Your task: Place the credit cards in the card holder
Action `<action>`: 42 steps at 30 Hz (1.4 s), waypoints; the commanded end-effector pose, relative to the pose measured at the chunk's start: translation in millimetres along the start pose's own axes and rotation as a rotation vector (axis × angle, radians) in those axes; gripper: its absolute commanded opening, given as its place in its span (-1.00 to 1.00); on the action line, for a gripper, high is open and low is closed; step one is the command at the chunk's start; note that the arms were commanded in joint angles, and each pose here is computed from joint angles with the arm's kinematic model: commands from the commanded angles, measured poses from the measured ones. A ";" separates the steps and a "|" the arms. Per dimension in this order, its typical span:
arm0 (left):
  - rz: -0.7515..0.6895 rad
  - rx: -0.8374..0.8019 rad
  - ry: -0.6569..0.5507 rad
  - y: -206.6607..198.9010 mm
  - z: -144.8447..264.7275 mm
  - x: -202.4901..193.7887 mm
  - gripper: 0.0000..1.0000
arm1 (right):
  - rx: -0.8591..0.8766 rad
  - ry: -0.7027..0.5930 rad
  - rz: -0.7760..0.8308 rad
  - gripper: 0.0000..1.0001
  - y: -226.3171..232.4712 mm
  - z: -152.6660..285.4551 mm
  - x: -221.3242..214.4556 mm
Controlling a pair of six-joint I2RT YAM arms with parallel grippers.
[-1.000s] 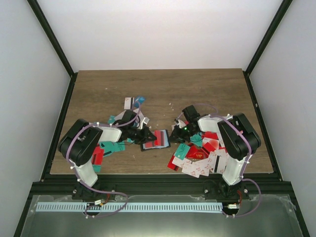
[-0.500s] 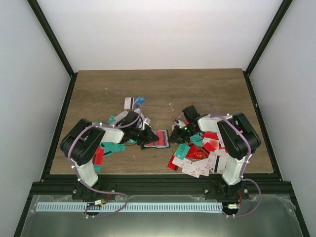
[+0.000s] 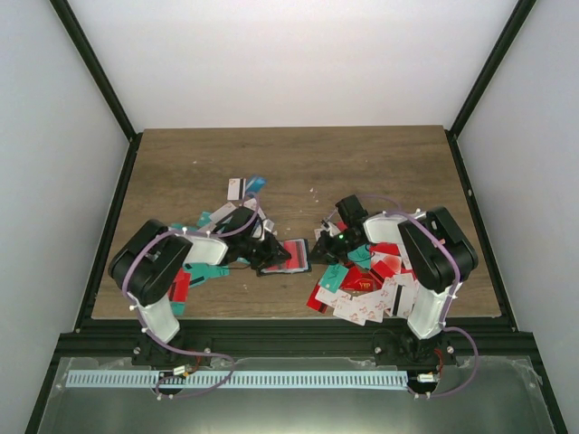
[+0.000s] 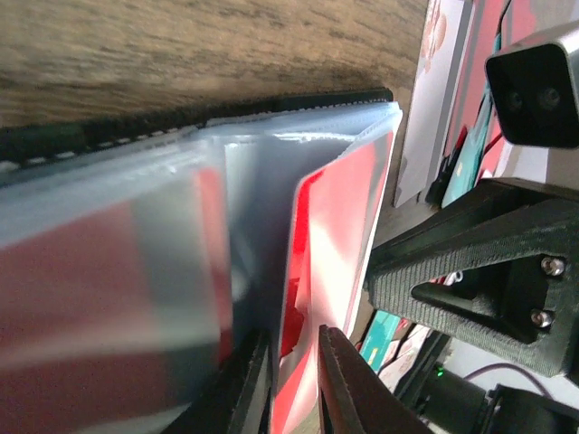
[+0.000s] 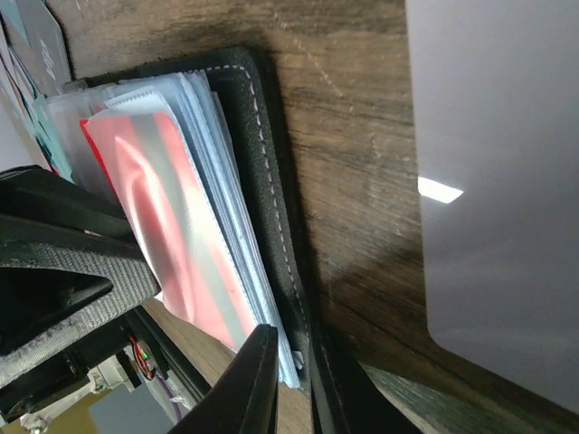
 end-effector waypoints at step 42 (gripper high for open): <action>-0.259 0.279 0.178 -25.7 12.5 9.8 -0.89 | 0.170 0.053 0.075 -0.29 27.7 6.0 -2.9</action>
Point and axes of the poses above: each gripper's point midway between its finger pads, its own z axis back along the fingers, its own y axis along the line the jaws close on, x = y × z, the point moved 10 cm from there along z, back along the fingers, and after that the axes turned 8 degrees about -z, right-handed, at the moved point
